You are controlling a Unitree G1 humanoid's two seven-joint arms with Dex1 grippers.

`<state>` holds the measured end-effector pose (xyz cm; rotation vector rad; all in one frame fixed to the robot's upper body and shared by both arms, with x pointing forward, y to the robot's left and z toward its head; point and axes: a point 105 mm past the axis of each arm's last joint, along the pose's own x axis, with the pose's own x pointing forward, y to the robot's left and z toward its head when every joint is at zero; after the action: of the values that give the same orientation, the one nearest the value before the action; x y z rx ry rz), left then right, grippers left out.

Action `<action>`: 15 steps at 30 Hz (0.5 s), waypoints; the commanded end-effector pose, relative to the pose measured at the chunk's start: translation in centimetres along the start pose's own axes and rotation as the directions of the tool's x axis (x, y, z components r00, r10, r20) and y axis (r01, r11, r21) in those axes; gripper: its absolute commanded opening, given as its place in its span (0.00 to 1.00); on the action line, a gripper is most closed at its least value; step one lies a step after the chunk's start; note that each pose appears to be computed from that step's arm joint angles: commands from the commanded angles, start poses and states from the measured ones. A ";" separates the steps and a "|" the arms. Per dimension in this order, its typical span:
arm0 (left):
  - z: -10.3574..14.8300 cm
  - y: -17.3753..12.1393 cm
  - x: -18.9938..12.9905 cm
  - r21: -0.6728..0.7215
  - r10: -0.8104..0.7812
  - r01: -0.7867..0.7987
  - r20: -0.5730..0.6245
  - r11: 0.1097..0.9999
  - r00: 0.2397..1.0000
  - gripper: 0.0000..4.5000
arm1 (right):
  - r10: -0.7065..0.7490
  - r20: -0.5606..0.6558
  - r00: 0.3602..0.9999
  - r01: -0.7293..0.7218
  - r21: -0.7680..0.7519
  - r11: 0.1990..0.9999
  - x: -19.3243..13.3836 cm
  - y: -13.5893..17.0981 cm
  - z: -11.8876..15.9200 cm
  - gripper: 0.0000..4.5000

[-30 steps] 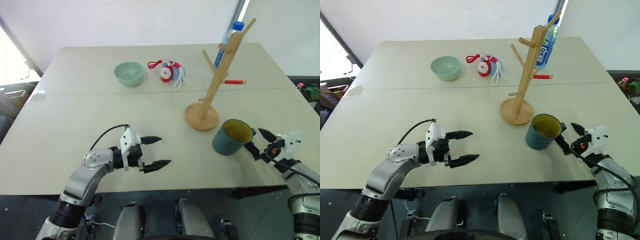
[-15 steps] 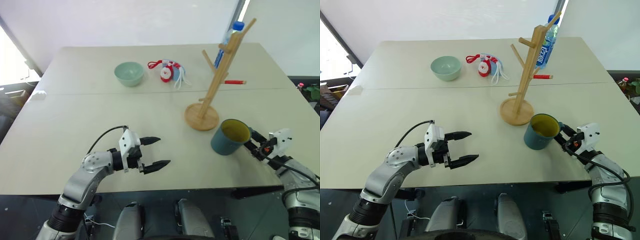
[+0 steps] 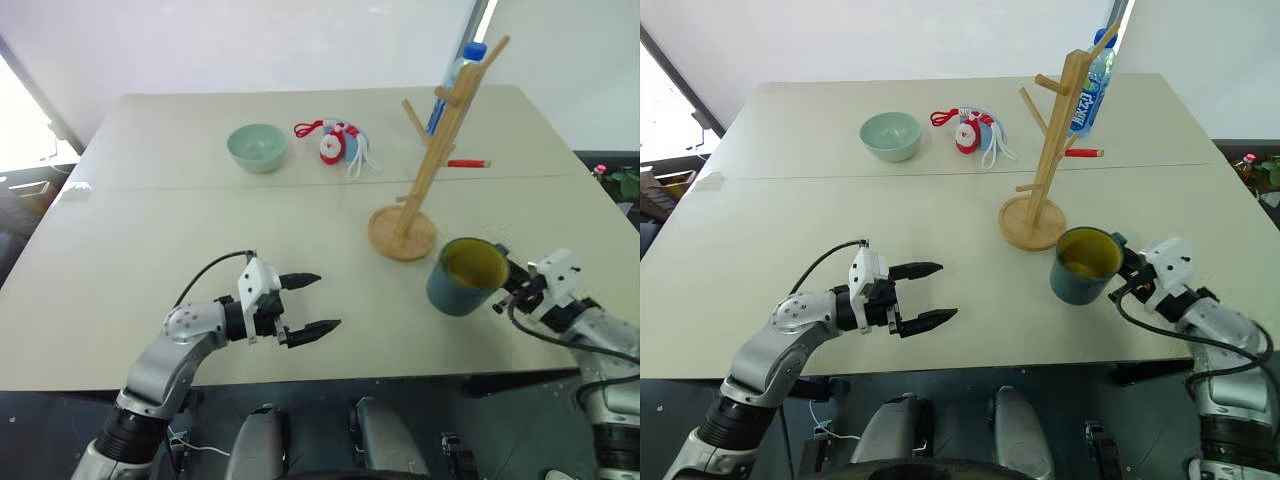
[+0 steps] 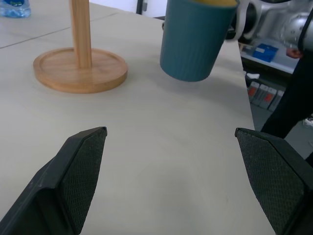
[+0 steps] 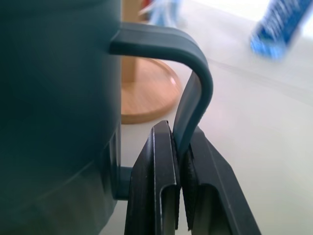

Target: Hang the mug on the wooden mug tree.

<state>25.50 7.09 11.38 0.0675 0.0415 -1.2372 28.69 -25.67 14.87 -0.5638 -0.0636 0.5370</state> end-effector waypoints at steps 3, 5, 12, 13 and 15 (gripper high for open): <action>0.8 0.2 0.4 0.027 -0.034 0.033 0.024 0.999 0.999 1.00 | 0.048 0.036 0.998 -0.036 -0.282 0.959 0.5 -0.8 4.9 0.01; 1.0 0.3 0.5 0.035 -0.038 0.037 0.031 0.999 0.999 1.00 | 0.040 0.039 0.998 -0.026 -0.310 0.950 0.6 -1.2 5.6 0.01; 3.8 1.1 1.0 0.076 -0.035 0.026 0.115 0.997 0.993 1.00 | 0.009 0.056 0.998 0.013 -0.376 0.927 1.1 -3.4 7.7 0.01; 4.2 1.3 1.0 0.084 -0.035 0.024 0.125 0.996 0.992 1.00 | -0.001 0.059 0.998 0.023 -0.380 0.925 1.1 -3.8 7.9 0.01; 4.8 1.5 1.3 0.106 -0.038 0.024 0.133 0.994 0.990 1.00 | -0.020 0.072 0.997 0.046 -0.375 0.926 1.2 -4.5 8.2 0.01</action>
<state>27.24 5.90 14.75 0.0674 -0.0820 -1.2784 30.15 -23.72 22.65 -0.9109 -0.2056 0.5519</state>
